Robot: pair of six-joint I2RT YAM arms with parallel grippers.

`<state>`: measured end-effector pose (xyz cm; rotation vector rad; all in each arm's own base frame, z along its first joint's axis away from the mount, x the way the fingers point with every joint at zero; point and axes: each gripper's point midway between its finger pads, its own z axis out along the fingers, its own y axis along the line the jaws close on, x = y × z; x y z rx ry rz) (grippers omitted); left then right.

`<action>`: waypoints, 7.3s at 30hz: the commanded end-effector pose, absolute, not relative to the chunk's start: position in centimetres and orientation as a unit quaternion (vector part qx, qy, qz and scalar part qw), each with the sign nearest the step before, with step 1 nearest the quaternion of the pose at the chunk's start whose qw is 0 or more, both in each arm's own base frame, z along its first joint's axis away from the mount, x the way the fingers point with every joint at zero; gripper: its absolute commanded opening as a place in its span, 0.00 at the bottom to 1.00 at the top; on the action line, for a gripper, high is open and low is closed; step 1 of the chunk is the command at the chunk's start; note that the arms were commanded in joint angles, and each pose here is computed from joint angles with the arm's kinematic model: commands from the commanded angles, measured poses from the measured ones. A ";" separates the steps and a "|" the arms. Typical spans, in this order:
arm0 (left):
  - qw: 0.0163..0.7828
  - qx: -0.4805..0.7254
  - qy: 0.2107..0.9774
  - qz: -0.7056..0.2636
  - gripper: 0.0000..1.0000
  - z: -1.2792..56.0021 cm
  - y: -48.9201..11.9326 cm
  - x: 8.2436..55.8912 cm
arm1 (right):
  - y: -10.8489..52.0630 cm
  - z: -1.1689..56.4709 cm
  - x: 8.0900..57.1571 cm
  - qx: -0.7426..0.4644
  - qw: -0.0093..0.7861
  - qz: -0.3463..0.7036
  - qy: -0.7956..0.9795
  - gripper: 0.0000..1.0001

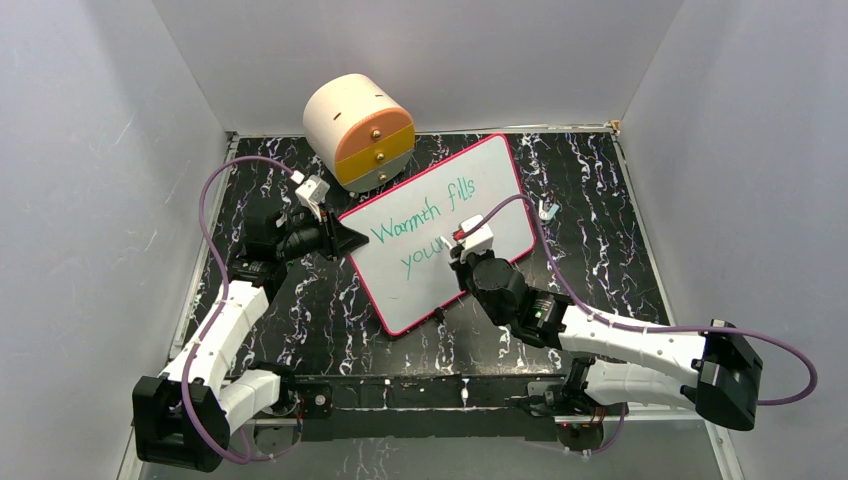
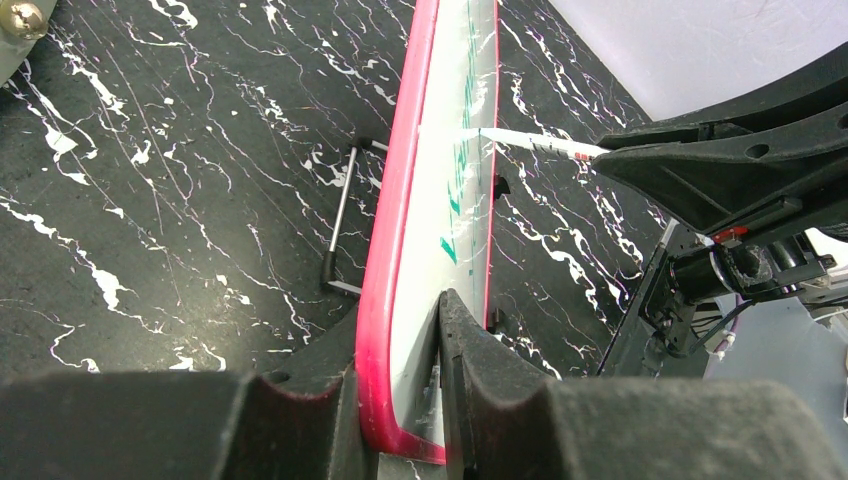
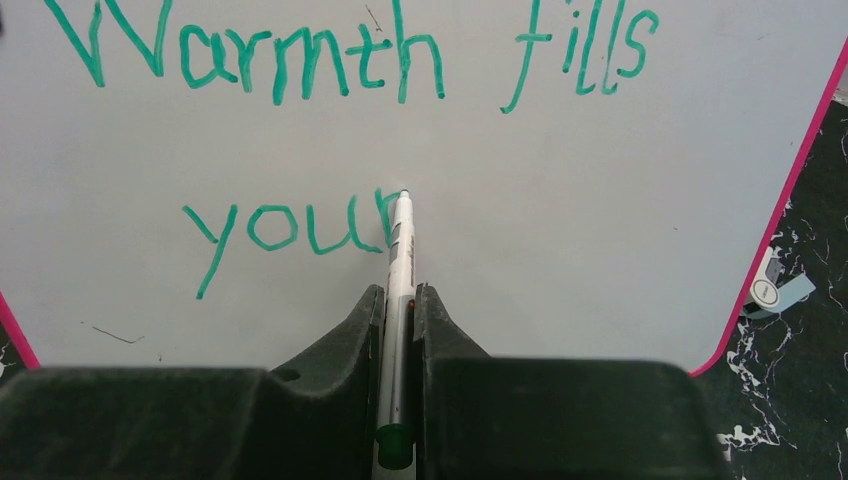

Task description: Write a sentence on the whiteboard

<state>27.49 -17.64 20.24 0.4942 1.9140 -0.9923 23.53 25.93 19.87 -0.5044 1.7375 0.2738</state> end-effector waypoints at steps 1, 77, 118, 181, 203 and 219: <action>0.377 0.204 0.842 -0.329 0.00 12.8 -15.7 26.0 | 25.4 20.8 24.1 -0.192 0.622 0.119 0.750 0.00; 0.374 0.206 0.841 -0.331 0.00 12.8 -15.9 25.9 | 22.9 21.2 26.4 -0.178 0.622 0.161 0.745 0.00; 0.375 0.206 0.842 -0.328 0.00 12.7 -15.8 26.0 | 20.9 18.8 25.9 -0.186 0.592 0.115 0.776 0.00; 0.374 0.207 0.841 -0.331 0.00 12.8 -15.9 26.0 | 22.4 22.3 27.9 -0.174 0.629 0.138 0.745 0.00; 0.375 0.207 0.842 -0.327 0.00 12.8 -15.8 26.0 | 21.0 19.2 26.1 -0.186 0.581 0.130 0.782 0.00; 0.375 0.206 0.843 -0.325 0.00 12.7 -15.7 26.0 | 19.7 21.8 26.4 -0.150 0.630 0.132 0.751 0.00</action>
